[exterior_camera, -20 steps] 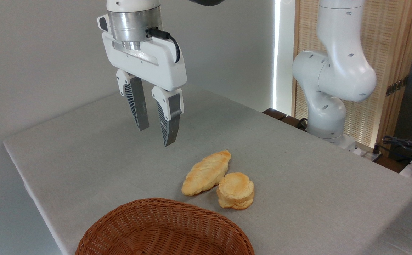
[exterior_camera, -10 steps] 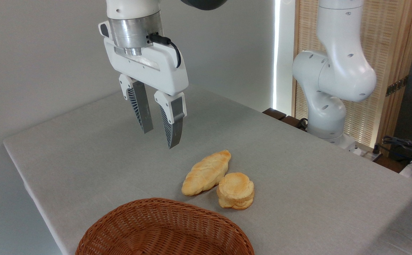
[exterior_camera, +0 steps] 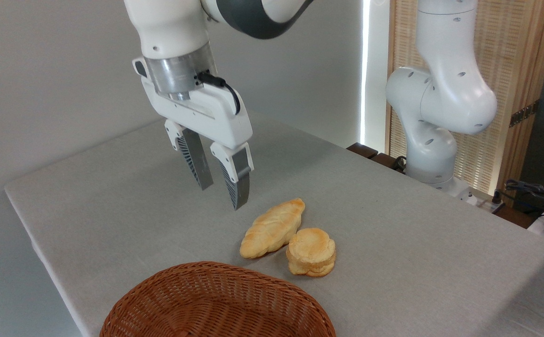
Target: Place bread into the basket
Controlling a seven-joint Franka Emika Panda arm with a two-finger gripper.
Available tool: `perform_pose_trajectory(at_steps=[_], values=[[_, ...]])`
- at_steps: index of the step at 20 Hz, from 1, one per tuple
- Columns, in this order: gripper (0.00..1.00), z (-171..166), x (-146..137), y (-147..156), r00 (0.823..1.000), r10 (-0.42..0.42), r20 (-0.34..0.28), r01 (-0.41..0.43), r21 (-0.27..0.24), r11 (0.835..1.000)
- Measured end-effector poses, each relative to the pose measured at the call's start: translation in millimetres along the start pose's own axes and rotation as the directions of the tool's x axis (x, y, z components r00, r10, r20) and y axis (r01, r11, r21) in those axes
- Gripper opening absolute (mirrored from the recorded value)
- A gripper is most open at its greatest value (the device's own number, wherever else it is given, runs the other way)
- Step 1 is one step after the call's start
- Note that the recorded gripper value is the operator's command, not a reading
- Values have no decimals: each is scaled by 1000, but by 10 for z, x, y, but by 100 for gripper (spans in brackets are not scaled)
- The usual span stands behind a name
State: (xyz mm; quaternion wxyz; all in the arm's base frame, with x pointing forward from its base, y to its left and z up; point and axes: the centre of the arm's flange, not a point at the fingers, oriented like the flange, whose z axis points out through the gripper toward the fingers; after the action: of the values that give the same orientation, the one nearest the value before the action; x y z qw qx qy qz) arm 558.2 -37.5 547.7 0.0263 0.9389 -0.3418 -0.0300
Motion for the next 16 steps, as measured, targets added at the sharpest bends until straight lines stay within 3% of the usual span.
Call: perform_pose_trajectory(at_steps=[3, 7, 11, 16], values=[[100, 258, -83, 17, 999, 0, 41, 1, -20, 1000], [100, 689, -315, -13, 999, 1, 53, -1, -3, 1000], [100, 690, -684, -265, 999, 25, 44, -25, 2, 1000], [100, 873, -1130, -505, 994, 91, 52, -89, -48, 995]])
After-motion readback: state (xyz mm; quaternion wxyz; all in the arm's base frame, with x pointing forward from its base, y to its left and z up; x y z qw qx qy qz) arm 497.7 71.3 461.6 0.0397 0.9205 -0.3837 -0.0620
